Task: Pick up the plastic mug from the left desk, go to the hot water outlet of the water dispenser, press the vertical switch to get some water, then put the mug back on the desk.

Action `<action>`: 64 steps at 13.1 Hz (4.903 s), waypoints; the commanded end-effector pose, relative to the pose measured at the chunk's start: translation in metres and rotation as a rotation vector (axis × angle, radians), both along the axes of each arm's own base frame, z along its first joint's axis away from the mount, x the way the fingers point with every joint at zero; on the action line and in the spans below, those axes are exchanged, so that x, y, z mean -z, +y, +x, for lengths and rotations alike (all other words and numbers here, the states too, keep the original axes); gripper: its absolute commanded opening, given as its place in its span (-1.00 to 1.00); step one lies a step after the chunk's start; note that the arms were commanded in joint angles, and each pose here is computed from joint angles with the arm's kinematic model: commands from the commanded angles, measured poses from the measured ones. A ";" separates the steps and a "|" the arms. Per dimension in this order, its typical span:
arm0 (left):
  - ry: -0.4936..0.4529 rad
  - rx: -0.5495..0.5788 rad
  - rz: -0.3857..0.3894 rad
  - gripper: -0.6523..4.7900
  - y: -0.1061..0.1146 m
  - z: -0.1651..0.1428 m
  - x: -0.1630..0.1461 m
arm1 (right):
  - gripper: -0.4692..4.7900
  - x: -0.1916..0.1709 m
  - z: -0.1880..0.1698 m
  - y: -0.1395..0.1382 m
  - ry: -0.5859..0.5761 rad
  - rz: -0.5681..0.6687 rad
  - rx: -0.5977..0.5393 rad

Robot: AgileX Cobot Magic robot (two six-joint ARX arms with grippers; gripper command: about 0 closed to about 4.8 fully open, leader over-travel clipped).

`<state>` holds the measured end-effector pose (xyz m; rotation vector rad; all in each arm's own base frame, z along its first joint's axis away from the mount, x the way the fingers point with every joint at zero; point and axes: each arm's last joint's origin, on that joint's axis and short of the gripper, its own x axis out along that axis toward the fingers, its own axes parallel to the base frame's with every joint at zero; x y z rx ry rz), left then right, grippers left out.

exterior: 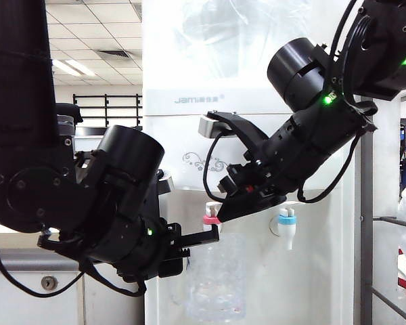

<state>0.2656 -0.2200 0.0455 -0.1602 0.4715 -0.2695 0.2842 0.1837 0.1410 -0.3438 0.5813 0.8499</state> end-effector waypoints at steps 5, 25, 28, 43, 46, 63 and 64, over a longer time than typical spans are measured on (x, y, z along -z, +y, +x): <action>-0.038 -0.006 -0.034 -0.78 -0.002 0.003 -0.007 | -0.83 -0.062 -0.027 -0.019 -0.027 -0.013 0.040; -0.038 -0.006 -0.034 -0.78 -0.002 0.003 -0.007 | -0.83 -0.044 -0.013 -0.002 -0.065 0.061 -0.013; -0.038 -0.006 -0.034 -0.78 -0.002 0.003 -0.007 | -0.83 -0.029 -0.010 0.000 -0.033 0.022 -0.015; -0.038 -0.006 -0.033 -0.78 -0.002 0.003 -0.007 | -0.83 -0.003 -0.003 0.004 -0.016 -0.016 -0.023; -0.038 -0.009 -0.032 -0.78 -0.002 0.003 -0.007 | -0.83 0.001 -0.003 0.003 -0.005 -0.033 -0.013; -0.038 -0.009 -0.032 -0.78 -0.002 0.003 -0.007 | -0.83 0.001 -0.003 0.003 -0.012 -0.049 -0.002; -0.038 -0.009 -0.032 -0.78 -0.002 0.003 -0.007 | -0.83 0.001 -0.003 0.003 -0.015 -0.047 -0.002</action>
